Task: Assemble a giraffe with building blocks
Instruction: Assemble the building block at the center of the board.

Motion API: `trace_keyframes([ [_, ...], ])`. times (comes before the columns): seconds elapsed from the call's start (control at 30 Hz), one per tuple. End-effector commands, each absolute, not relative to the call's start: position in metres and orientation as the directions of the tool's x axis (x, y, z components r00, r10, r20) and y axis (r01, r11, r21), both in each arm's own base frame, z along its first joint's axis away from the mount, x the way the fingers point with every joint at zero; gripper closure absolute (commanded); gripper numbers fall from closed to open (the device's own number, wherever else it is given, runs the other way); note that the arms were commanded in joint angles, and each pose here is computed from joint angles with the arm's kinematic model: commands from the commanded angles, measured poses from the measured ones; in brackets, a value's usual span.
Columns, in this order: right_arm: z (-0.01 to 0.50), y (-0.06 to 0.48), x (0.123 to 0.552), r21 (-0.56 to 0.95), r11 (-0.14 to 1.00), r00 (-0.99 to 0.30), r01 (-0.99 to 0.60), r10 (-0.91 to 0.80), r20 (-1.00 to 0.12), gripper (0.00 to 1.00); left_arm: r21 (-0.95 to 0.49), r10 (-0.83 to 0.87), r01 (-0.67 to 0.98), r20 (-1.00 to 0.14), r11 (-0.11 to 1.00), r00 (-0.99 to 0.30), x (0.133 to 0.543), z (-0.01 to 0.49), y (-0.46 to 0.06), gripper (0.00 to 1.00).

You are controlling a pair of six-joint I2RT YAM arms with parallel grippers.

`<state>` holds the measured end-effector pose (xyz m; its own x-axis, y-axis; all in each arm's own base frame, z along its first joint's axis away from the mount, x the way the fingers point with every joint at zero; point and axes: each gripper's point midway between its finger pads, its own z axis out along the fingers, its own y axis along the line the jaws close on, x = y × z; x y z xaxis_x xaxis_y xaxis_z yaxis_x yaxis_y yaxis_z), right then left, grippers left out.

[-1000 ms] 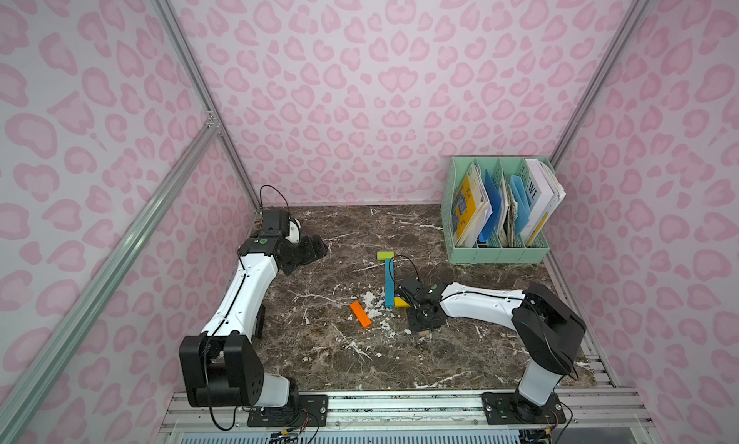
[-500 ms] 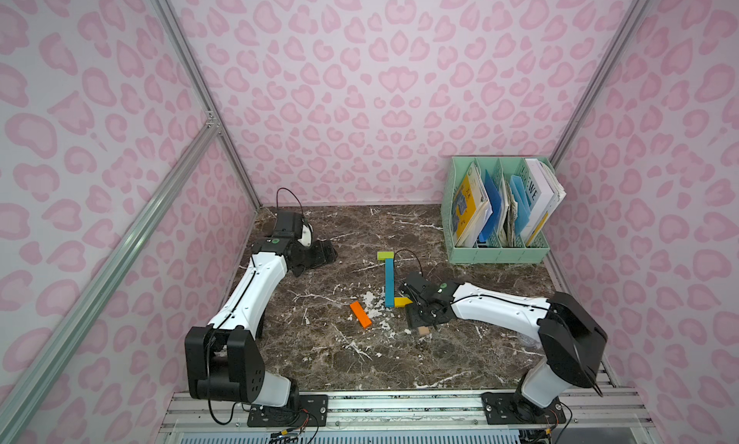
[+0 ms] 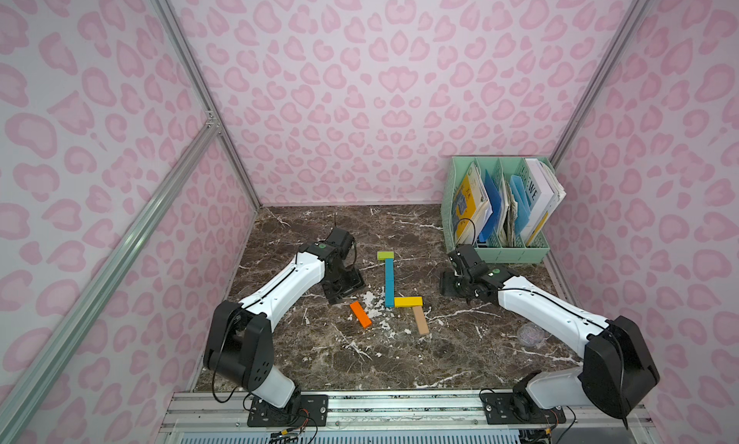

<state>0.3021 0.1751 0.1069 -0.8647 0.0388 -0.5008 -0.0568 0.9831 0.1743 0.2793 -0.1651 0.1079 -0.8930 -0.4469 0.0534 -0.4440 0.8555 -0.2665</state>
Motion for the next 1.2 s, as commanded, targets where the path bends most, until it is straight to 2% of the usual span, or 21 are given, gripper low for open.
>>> trace_keyframes([
  [0.0,0.108,0.182,0.308,0.210,0.972,-0.841,-0.101,0.029,-0.541,0.29,-0.141,-0.563,-0.579,0.140,0.803,-0.814,0.265,0.098,-0.167,0.31],
  [0.07,0.104,0.179,0.304,0.230,0.968,-0.838,-0.104,0.040,-0.544,0.29,-0.075,-0.568,-0.578,0.126,0.812,-0.813,0.267,0.091,-0.164,0.31],
  [0.23,0.092,0.168,0.291,0.253,0.961,-0.846,-0.108,0.045,-0.531,0.29,-0.018,-0.583,-0.589,0.129,0.808,-0.802,0.272,0.070,-0.168,0.32],
  [0.73,0.077,0.155,0.277,0.263,0.959,-0.860,-0.109,0.042,-0.508,0.32,0.029,-0.596,-0.600,0.157,0.800,-0.787,0.257,0.029,-0.180,0.32],
  [0.9,0.075,0.155,0.275,0.261,0.959,-0.864,-0.111,0.036,-0.502,0.33,0.029,-0.592,-0.596,0.160,0.802,-0.790,0.249,0.021,-0.176,0.36],
  [0.97,0.073,0.154,0.275,0.259,0.959,-0.865,-0.112,0.034,-0.500,0.33,0.011,-0.584,-0.590,0.153,0.807,-0.797,0.246,0.018,-0.175,0.47],
  [1.0,0.072,0.153,0.274,0.256,0.960,-0.866,-0.111,0.033,-0.499,0.33,-0.006,-0.574,-0.582,0.150,0.813,-0.805,0.245,0.018,-0.177,0.56],
  [1.07,0.071,0.152,0.273,0.251,0.961,-0.866,-0.113,0.029,-0.499,0.34,-0.047,-0.528,-0.538,0.141,0.841,-0.837,0.245,0.020,-0.182,0.81],
  [1.13,0.070,0.151,0.273,0.247,0.962,-0.868,-0.113,0.026,-0.496,0.35,-0.056,-0.463,-0.472,0.127,0.880,-0.877,0.242,0.026,-0.182,0.97],
  [1.17,0.071,0.151,0.273,0.247,0.962,-0.867,-0.113,0.026,-0.497,0.35,-0.052,-0.431,-0.439,0.118,0.897,-0.894,0.239,0.030,-0.181,1.00],
])
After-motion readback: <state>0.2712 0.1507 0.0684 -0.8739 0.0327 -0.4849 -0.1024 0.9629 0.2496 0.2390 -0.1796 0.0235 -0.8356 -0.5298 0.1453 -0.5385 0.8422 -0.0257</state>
